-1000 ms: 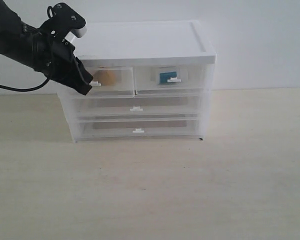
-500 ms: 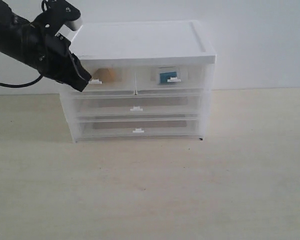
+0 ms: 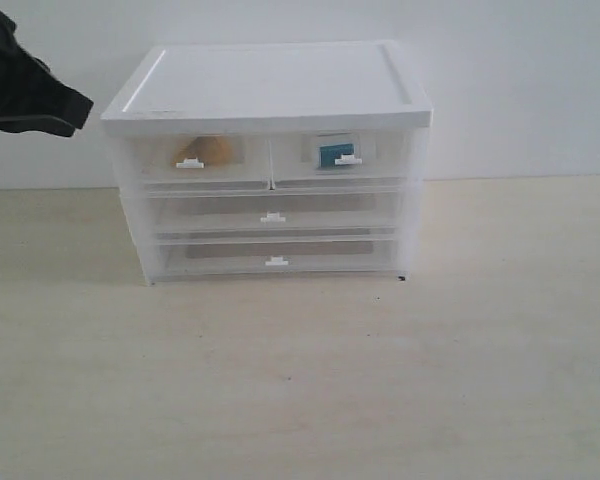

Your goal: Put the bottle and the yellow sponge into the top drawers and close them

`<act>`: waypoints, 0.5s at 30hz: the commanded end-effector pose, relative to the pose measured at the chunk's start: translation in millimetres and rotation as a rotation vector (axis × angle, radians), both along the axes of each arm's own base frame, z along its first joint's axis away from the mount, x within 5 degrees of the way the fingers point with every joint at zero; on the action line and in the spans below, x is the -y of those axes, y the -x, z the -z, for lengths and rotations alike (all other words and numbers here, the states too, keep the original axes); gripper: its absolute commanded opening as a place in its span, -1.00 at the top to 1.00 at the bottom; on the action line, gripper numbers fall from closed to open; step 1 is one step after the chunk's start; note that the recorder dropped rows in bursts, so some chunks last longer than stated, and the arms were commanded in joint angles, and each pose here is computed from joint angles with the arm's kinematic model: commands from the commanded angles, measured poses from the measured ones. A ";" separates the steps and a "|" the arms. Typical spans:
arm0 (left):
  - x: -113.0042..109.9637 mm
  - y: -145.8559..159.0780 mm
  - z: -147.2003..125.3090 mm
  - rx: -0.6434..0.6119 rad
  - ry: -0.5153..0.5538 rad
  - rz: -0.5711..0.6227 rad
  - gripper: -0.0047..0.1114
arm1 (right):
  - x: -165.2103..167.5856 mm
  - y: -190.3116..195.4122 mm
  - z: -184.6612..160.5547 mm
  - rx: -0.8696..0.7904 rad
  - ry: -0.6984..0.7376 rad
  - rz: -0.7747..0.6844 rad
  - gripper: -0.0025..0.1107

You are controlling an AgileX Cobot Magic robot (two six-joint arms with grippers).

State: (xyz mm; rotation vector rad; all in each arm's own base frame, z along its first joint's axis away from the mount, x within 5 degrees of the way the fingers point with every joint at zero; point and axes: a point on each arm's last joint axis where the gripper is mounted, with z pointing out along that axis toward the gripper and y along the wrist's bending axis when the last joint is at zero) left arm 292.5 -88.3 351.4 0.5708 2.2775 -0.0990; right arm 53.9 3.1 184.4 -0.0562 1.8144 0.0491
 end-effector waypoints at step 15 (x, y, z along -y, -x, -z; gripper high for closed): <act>-37.2 126.0 11.3 0.173 0.132 -0.074 0.84 | -0.1 0.1 0.3 0.009 -0.002 -0.001 0.96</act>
